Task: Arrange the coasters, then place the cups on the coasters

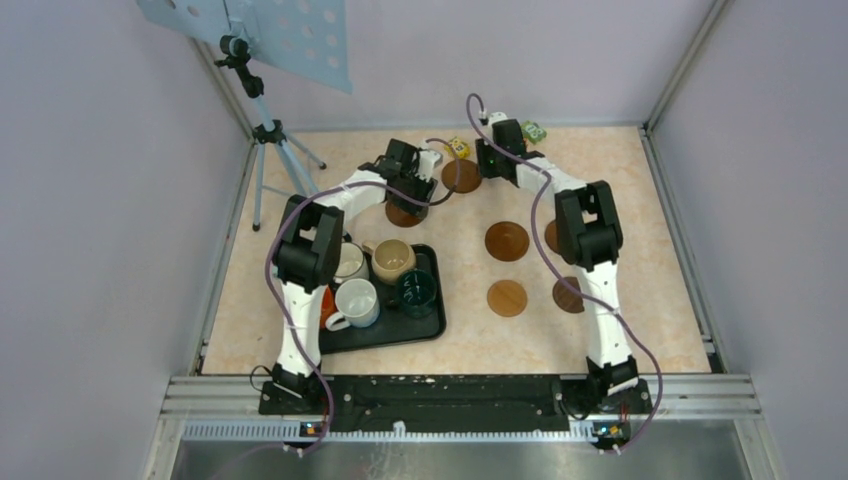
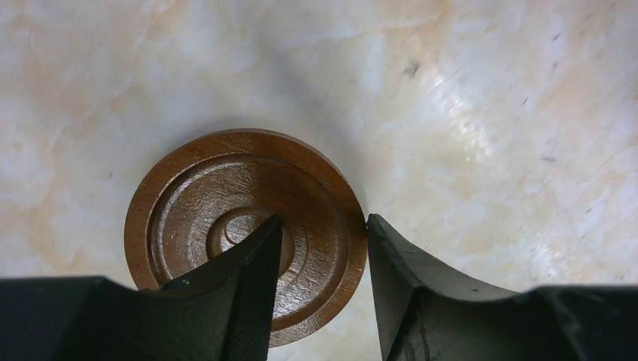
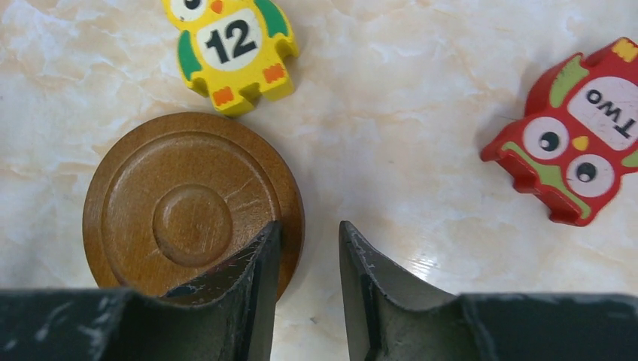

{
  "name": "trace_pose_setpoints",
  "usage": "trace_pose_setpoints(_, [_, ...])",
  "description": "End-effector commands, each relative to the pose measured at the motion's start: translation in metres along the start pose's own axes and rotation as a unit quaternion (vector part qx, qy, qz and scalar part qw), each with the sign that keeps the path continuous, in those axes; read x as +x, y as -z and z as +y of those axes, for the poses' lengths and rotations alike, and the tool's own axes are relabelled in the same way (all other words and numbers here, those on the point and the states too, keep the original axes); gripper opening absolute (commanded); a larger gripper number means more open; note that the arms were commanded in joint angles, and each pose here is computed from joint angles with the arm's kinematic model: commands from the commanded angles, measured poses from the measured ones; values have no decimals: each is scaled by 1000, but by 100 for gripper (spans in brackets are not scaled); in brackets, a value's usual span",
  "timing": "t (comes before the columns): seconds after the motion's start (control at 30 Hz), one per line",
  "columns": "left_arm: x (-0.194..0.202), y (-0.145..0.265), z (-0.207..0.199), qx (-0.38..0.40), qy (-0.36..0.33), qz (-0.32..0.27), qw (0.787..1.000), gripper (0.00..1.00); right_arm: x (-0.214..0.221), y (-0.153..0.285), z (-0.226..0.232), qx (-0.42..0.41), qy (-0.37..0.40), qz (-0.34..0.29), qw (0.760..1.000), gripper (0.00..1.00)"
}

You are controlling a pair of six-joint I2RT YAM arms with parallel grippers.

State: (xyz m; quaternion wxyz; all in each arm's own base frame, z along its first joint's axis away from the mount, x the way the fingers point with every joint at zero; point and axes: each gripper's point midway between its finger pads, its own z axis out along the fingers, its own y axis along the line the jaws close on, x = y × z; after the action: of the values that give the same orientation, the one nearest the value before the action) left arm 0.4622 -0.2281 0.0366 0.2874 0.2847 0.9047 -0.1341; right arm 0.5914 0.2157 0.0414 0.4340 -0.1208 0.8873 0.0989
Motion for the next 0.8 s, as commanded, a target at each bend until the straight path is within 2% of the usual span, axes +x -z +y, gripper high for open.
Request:
trace_pose_setpoints(0.0, [-15,-16,-27,52,-20,-9,998,51,16,23,-42,22,1,60,998,33])
trace_pose_setpoints(0.13, [-33,-23,-36,68,-29,-27,997,51,18,34,-57,36,46,64,996,32])
trace_pose_setpoints(0.27, [-42,-34,-46,84,-34,-34,995,51,34,44,-82,58,61,97,992,31])
trace_pose_setpoints(0.77, [-88,-73,-123,146,-84,-81,982,54,74,96,-172,100,34,133,985,30])
